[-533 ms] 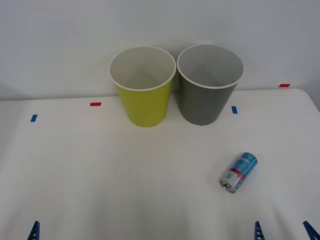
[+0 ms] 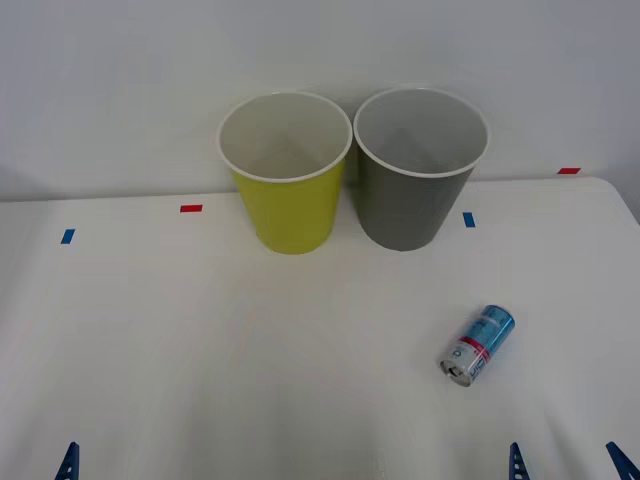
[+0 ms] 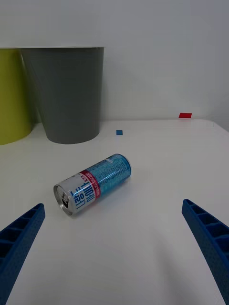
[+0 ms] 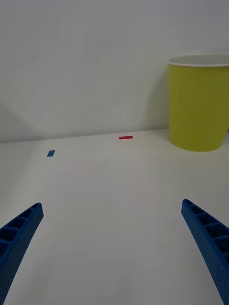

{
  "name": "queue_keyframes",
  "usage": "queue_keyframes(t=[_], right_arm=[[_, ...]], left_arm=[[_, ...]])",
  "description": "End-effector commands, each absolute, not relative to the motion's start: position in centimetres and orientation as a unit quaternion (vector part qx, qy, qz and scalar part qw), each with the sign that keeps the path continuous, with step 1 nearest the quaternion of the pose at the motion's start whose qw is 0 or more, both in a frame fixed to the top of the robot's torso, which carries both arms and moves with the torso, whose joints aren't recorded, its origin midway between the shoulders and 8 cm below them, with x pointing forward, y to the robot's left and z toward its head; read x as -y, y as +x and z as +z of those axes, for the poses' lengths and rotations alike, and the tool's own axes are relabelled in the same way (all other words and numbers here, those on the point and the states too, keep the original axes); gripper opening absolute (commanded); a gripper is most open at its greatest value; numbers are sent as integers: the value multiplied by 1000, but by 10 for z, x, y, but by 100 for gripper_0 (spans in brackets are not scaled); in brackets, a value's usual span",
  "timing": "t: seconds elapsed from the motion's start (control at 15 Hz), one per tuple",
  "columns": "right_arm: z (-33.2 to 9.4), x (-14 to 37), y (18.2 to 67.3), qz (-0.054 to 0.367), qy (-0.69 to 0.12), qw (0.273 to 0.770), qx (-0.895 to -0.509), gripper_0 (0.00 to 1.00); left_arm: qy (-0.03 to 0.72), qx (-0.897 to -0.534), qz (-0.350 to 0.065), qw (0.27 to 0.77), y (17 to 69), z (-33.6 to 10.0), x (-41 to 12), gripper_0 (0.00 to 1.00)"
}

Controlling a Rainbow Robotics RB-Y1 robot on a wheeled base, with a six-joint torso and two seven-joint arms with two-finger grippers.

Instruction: Put cans in the gray bin and PET bottles in the light green bin.

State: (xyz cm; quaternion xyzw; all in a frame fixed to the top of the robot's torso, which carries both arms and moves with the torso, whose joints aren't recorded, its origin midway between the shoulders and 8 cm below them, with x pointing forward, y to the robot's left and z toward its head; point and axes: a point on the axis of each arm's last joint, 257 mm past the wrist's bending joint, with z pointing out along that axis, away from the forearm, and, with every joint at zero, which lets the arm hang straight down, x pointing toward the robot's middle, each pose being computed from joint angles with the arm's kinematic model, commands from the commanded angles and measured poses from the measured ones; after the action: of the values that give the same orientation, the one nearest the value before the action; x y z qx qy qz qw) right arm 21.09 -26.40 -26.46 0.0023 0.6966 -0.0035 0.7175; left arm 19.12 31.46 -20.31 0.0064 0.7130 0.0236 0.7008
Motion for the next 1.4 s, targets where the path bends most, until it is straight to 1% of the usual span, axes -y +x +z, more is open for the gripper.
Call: queue_keyframes(t=[0.07, 1.4], right_arm=[[-265, 264, 211, -4, 2, 717, -697, 100], [-265, 264, 211, -4, 2, 717, -697, 100]], left_arm=[[6, -713, 24, 701, 191, -203, -315, 100], [6, -713, 24, 701, 191, -203, -315, 100]])
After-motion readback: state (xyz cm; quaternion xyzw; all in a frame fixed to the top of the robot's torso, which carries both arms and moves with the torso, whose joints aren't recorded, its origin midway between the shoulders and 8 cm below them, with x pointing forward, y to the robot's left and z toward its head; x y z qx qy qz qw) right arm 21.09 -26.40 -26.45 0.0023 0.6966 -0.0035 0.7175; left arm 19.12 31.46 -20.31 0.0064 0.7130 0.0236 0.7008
